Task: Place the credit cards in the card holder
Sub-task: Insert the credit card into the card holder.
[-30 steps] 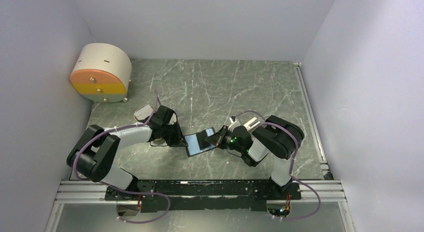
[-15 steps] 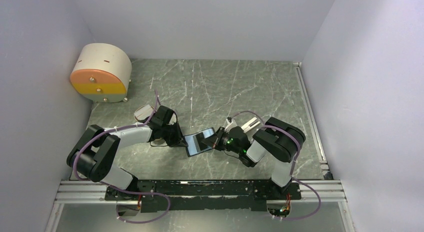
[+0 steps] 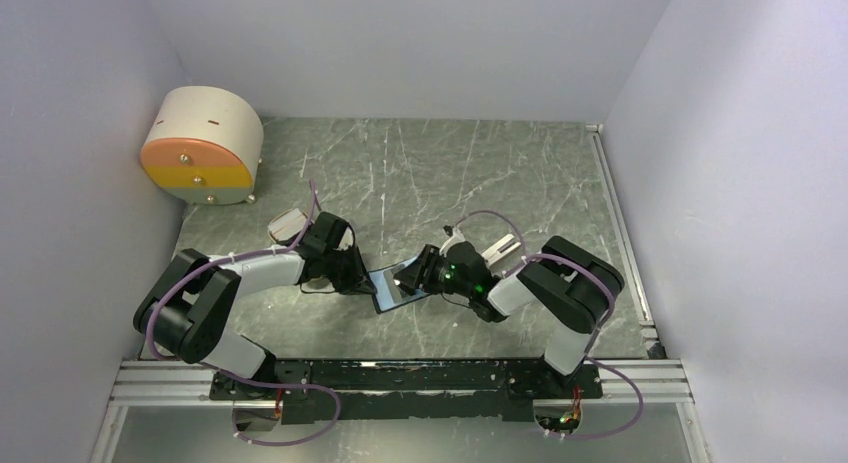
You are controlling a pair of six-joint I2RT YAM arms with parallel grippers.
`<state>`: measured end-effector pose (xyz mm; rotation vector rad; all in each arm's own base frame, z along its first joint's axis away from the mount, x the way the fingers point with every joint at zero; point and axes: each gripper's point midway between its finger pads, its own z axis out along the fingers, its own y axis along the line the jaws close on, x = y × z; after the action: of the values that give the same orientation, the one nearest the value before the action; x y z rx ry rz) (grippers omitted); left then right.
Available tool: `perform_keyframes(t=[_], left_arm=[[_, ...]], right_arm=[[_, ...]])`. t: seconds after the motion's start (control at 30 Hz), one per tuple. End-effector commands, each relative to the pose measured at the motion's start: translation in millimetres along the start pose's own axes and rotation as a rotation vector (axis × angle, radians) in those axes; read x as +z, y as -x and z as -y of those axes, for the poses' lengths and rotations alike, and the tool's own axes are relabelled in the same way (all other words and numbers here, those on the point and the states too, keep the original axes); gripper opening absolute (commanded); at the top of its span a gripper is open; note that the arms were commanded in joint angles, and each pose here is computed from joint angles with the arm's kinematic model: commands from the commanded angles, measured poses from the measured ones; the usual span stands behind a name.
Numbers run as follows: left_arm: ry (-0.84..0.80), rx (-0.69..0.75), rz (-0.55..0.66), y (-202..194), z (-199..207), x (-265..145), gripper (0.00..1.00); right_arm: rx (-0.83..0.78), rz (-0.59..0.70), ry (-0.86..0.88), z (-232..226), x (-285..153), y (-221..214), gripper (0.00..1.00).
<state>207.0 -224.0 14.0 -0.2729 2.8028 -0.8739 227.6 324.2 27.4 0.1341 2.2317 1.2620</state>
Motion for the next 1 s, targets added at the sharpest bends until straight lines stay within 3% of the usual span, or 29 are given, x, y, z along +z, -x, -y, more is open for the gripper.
perform_keyframes(t=[0.0, 0.43, 0.83, 0.97], left_arm=[[-0.004, 0.002, -0.02, -9.5, -1.8, 1.8, 0.16], [-0.022, 0.009, -0.027, -10.6, 0.9, 3.0, 0.09], [-0.073, 0.022, -0.014, -6.7, 14.1, -2.4, 0.12], [-0.099, 0.022, -0.012, -7.0, 18.5, -3.3, 0.15]], right_arm=[[-0.09, -0.056, -0.226, 49.8, -8.7, -11.5, 0.46], [-0.141, -0.061, -0.226, 43.2, -11.5, -11.0, 0.46], [-0.166, -0.12, -0.124, 18.3, 2.8, -25.4, 0.36], [-0.172, -0.133, -0.131, 19.8, 2.0, -27.5, 0.4]])
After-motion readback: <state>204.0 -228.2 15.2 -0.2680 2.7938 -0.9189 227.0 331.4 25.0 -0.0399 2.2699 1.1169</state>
